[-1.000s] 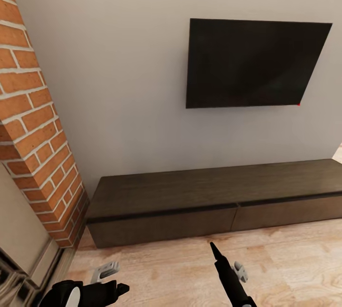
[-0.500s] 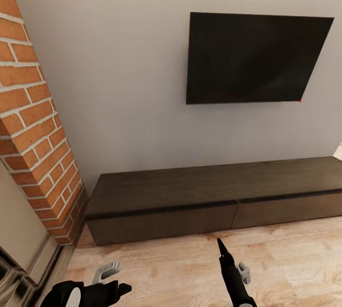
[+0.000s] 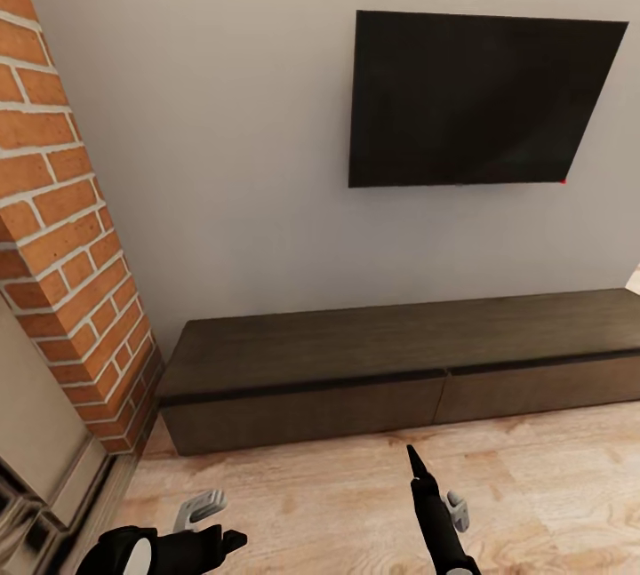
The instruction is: Place each of the two pumpkins and all three candles from the living room inside a cabinet in the living room (use any cabinet), then make sure every cabinet is closed, and position the cauldron so it is next to a table in the living room.
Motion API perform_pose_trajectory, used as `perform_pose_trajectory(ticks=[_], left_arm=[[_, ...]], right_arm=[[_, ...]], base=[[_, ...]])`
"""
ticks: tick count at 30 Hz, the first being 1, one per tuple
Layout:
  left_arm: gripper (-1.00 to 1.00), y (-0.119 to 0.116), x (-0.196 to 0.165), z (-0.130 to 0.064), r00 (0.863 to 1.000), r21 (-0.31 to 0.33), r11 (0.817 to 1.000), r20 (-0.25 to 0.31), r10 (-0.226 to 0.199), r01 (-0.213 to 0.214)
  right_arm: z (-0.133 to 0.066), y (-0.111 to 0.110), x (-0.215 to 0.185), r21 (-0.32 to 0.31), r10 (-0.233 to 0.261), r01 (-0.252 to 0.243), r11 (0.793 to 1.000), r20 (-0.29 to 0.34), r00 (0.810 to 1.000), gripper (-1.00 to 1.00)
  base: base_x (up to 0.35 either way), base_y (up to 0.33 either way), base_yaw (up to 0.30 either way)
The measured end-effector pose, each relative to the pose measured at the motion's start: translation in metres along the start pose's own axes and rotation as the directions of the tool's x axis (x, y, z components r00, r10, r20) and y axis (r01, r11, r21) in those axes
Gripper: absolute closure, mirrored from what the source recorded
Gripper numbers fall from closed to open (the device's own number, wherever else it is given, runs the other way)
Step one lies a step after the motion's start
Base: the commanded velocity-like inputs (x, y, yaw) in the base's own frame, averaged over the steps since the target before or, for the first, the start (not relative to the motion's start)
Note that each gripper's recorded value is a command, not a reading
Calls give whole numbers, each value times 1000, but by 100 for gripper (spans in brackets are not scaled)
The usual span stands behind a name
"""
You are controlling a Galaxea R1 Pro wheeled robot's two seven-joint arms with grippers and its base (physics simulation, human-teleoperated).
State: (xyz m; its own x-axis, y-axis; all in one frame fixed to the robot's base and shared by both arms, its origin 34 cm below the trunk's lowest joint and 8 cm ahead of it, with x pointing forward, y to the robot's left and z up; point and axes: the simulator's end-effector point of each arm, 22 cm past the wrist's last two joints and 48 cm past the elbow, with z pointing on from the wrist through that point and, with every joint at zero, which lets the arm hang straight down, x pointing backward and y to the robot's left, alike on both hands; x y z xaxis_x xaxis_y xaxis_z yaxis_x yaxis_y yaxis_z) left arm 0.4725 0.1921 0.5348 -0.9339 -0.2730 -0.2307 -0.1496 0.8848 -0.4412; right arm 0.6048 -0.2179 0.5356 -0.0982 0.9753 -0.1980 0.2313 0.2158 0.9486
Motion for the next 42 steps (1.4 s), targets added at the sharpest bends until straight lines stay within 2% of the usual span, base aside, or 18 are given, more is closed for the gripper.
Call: perform_pose_trajectory(ticks=[6, 12, 18, 29, 42], left_arm=[[-100, 5, 4, 10, 1000, 4, 1000, 1, -2, 2], [-100, -1, 7, 19, 999, 61, 998, 5, -32, 32], [-100, 3, 11, 28, 999, 79, 996, 8, -44, 44], [-100, 14, 20, 46, 999, 81, 996, 9, -45, 44], [-100, 27, 32, 68, 999, 80, 996, 9, -45, 44]], right_arm=[[1, -11, 3, -6, 3, -3, 1000, -4, 1000, -100], [2, -24, 7, 3, 7, -7, 1000, -4, 1000, -100], [3, -37, 9, 5, 8, -8, 1000, -4, 1000, -100], [4, -60, 19, 5, 31, -31, 1000, -23, 999, -100], [6, -88, 24, 6, 32, -32, 999, -21, 999, -100]], base=[[0, 0, 0], [0, 0, 0], [0, 0, 0], [0, 0, 0], [0, 0, 0]])
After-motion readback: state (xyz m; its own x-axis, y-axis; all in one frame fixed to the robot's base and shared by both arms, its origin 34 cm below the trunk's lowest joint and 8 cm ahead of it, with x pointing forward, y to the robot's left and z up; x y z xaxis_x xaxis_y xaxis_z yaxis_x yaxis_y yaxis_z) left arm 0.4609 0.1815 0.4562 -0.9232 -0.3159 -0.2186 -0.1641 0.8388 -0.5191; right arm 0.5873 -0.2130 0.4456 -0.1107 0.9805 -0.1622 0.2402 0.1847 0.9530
